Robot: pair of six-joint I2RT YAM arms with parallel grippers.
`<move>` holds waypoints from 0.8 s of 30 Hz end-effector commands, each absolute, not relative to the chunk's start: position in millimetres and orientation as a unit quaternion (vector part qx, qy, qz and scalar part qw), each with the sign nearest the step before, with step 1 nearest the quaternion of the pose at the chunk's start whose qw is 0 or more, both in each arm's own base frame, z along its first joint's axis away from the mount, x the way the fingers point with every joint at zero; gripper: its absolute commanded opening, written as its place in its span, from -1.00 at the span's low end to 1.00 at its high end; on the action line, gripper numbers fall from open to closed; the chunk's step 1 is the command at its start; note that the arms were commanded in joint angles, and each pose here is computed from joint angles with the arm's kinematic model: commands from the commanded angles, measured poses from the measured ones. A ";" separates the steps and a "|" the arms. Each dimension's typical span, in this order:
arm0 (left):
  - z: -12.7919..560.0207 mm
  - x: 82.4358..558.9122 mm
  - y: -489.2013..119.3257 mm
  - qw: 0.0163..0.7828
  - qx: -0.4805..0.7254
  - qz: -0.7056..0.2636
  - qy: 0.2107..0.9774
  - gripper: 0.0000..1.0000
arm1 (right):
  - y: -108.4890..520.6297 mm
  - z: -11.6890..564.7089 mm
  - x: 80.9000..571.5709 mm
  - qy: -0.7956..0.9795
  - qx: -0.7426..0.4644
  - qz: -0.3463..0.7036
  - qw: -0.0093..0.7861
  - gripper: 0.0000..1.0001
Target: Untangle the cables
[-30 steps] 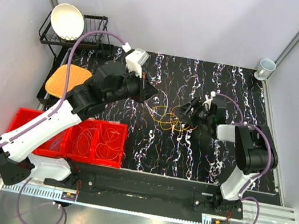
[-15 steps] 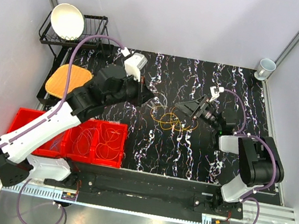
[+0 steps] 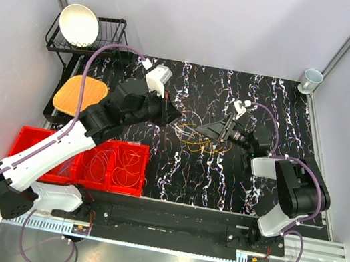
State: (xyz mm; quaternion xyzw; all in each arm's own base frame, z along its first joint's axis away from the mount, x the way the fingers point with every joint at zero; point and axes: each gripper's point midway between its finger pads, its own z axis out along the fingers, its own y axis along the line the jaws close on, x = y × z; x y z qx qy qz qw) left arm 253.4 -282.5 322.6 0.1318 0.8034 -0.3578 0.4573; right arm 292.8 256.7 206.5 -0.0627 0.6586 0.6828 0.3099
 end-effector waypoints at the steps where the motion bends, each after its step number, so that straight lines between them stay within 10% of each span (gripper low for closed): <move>1: 339.4 254.8 -296.2 0.468 0.130 -0.400 0.777 -1.00 | 269.8 244.3 279.2 0.582 -0.173 0.701 0.375 0.35; 6: 346.5 258.5 -300.8 0.472 0.124 -0.409 0.771 -1.00 | 273.4 236.9 285.1 0.591 -0.163 0.701 0.363 -1.00; 24: 466.1 248.4 -191.9 0.635 0.019 -0.312 0.706 -1.00 | 259.3 154.3 355.5 0.749 -0.003 0.570 0.338 -1.00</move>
